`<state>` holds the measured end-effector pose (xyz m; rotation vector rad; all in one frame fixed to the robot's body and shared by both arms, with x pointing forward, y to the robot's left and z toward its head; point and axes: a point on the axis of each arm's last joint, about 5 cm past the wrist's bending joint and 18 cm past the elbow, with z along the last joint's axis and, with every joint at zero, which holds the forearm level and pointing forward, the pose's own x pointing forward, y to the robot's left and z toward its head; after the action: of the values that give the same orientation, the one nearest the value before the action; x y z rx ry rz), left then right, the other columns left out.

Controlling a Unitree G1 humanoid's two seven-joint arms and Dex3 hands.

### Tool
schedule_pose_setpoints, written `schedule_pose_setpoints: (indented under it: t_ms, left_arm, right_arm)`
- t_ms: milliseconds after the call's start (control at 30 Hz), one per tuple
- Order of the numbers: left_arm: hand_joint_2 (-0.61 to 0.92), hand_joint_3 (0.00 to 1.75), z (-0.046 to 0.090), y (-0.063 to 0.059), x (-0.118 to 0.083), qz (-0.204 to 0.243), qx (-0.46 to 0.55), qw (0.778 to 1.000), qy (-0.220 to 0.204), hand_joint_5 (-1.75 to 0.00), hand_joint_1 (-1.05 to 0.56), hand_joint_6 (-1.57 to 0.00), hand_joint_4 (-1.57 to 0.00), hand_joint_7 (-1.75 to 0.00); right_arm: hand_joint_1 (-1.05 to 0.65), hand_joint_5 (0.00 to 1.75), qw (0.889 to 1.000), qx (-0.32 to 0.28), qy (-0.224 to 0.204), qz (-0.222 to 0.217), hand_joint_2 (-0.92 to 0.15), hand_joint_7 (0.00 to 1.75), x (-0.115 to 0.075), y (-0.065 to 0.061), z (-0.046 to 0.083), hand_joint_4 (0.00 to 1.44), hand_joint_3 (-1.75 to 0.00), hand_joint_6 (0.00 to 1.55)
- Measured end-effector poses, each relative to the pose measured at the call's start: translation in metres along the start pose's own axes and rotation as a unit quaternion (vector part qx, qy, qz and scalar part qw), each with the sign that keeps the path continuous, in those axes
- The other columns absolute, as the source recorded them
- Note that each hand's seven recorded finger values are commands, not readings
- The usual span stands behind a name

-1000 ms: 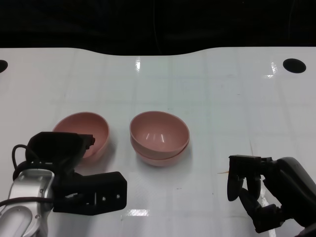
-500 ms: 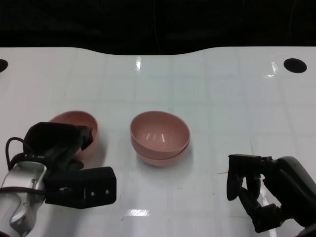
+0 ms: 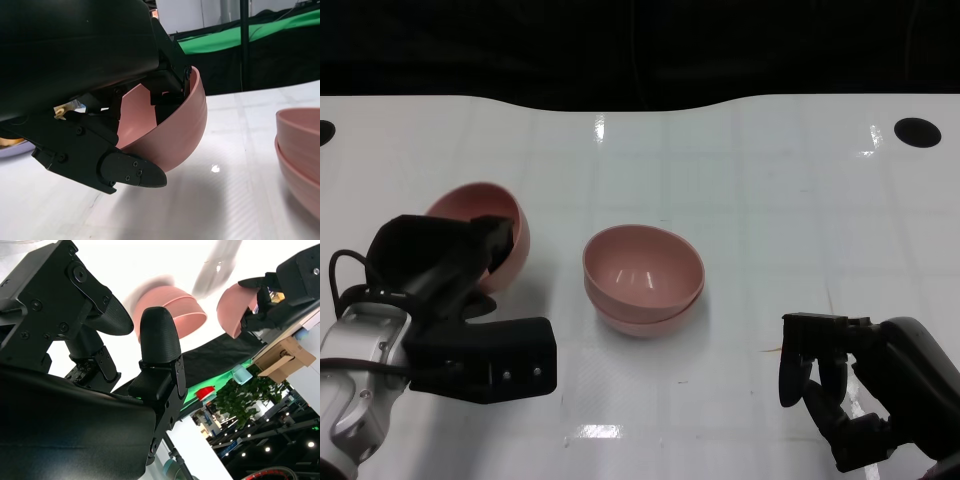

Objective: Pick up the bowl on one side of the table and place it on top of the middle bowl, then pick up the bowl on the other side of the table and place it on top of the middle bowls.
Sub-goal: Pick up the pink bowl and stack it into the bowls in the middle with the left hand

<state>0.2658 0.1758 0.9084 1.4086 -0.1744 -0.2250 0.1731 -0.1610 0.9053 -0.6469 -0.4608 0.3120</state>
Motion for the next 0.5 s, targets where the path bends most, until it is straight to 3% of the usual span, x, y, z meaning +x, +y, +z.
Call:
schedule_pose_setpoints:
  t_ms: [233, 500]
  left_arm:
    - [0.72, 0.61, 0.01, 0.021, 0.001, 0.029, 0.004, 0.999, -0.035, -1.75, -0.23, -0.64, -0.87, -1.74]
    - [0.73, 0.62, 0.028, 0.046, 0.005, 0.041, 0.011, 0.995, -0.095, -1.75, -0.28, -0.66, -0.88, -1.69]
  right_arm:
    - [-0.08, 1.75, 1.0, 0.0, 0.001, 0.001, -0.16, 1.59, 0.0, 0.0, 0.0, 0.96, -1.62, 0.78]
    - [-0.07, 1.75, 1.0, 0.0, 0.001, 0.001, -0.16, 1.58, 0.0, 0.0, 0.0, 0.96, -1.62, 0.78]
